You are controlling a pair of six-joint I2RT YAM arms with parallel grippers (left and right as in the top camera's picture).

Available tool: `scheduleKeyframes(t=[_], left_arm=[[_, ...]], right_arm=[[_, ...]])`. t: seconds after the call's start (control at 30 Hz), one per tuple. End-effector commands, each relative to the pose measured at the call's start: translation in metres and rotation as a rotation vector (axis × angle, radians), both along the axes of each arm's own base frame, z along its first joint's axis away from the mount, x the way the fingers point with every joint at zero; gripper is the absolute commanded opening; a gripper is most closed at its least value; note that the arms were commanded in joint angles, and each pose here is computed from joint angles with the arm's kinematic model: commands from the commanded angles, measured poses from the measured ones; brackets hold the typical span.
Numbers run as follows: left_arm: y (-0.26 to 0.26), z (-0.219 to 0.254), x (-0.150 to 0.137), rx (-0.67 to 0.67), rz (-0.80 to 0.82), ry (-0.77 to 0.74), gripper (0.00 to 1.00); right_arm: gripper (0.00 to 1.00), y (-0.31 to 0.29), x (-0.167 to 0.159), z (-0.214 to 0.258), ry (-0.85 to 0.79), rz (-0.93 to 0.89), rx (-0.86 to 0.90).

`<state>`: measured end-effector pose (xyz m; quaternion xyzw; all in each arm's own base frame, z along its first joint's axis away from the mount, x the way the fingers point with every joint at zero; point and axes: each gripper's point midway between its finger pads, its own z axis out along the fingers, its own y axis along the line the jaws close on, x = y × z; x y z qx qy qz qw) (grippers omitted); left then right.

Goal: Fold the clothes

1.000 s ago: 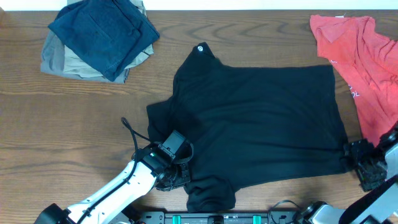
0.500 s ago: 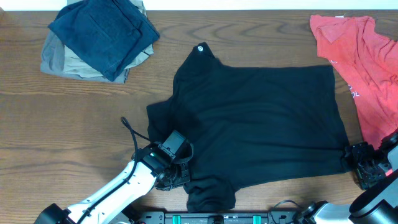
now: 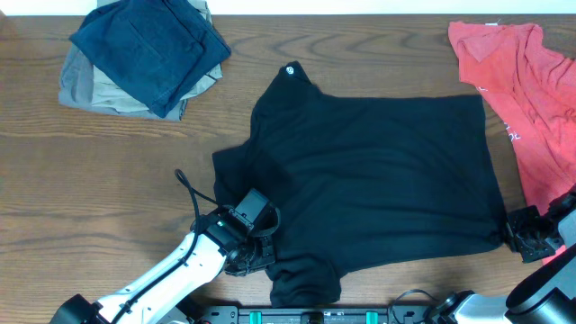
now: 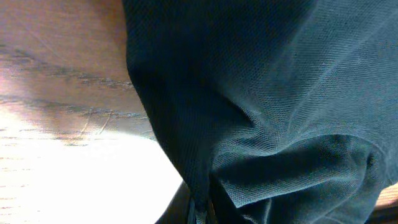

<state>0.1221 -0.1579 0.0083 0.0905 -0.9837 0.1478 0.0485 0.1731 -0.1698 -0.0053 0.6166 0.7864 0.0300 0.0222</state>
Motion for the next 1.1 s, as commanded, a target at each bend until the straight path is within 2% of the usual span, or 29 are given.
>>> scheduleKeyframes(t=[0.0,0.1,0.17,0.3,0.47,0.67,1.07], left_arm=[[0.003,0.001,-0.001,0.011,-0.009,-0.003,0.06],[0.002,0.010,-0.001,0.000,-0.012,-0.011,0.06],[0.000,0.021,0.002,-0.014,-0.025,-0.032,0.06],[-0.011,0.052,0.015,-0.088,-0.085,-0.147,0.06],[-0.012,0.083,0.042,-0.123,-0.060,-0.353,0.06],[0.014,0.096,0.067,-0.001,0.010,-0.528,0.06],[0.067,0.104,0.102,0.309,0.131,-0.716,0.06]], right_arm=[[0.04,0.005,-0.018,-0.004,0.092,-0.002,0.020],[0.05,0.003,-0.016,0.009,0.106,-0.001,0.034],[0.01,0.002,-0.015,0.016,0.115,-0.001,0.043],[0.01,-0.002,-0.012,0.028,0.107,-0.002,0.036],[0.01,-0.001,-0.007,0.033,0.070,-0.003,0.030],[0.01,-0.004,0.006,0.036,0.003,0.000,0.024],[0.01,-0.025,0.038,0.040,-0.138,-0.043,-0.050]])
